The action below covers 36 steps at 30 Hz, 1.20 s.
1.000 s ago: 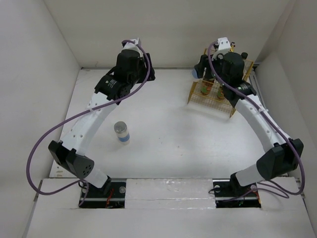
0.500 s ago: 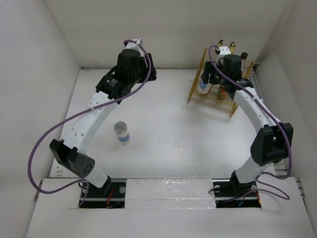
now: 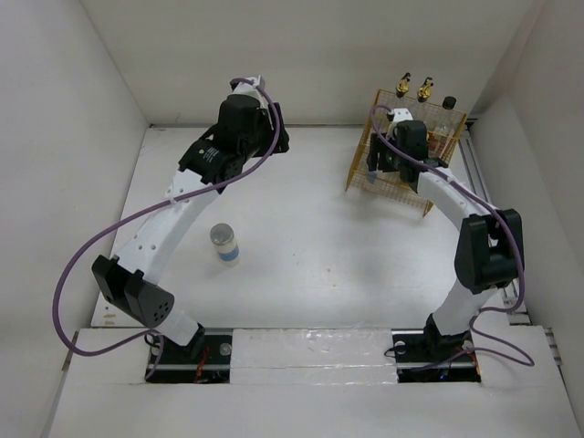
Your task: Organize the condiment bottles
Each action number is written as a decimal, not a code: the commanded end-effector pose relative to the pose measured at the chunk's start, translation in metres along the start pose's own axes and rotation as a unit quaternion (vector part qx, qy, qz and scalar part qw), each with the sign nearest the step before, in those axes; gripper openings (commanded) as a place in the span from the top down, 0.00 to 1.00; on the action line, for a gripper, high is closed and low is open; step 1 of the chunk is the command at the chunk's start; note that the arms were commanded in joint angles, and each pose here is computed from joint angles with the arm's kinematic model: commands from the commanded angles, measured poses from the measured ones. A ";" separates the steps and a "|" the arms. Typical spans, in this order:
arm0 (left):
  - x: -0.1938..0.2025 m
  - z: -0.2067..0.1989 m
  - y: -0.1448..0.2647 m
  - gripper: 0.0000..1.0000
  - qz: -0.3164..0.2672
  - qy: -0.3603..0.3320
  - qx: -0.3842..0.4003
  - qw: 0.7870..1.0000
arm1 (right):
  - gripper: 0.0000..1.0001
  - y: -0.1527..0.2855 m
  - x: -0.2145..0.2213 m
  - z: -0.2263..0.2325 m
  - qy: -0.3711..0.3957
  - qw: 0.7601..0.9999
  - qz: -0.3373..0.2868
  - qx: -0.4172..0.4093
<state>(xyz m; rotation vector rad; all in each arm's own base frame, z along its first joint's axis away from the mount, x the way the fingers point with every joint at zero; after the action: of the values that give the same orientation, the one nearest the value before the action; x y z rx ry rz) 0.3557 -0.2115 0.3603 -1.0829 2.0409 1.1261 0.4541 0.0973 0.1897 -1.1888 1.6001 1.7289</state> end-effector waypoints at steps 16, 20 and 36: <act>-0.050 -0.004 0.035 0.44 -0.086 0.046 0.001 0.995 | 0.09 0.104 -0.101 0.075 0.046 0.980 -0.173 -0.085; -0.068 0.007 0.054 0.44 -0.137 0.096 -0.033 0.985 | 0.27 0.122 -0.080 0.179 0.121 0.947 -0.173 -0.243; -0.084 0.022 0.129 0.36 -0.207 0.139 -0.028 0.968 | 0.01 0.124 0.036 0.418 0.277 0.833 -0.099 -0.469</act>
<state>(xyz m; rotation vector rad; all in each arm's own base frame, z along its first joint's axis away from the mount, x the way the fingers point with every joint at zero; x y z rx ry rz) 0.2867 -0.1176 0.4779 -1.7039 1.8583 0.8113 0.2107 0.4459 0.1725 -2.3506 0.8482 2.3041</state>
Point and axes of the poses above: each gripper's point midway between its finger pads, its own y axis back along the fingers, its own z axis along the line the jaws close on, x = y × z, the point moved 4 cm from there along y, back along the fingers, and after that the axes turned 11 degrees about y, right-handed, at the moved point
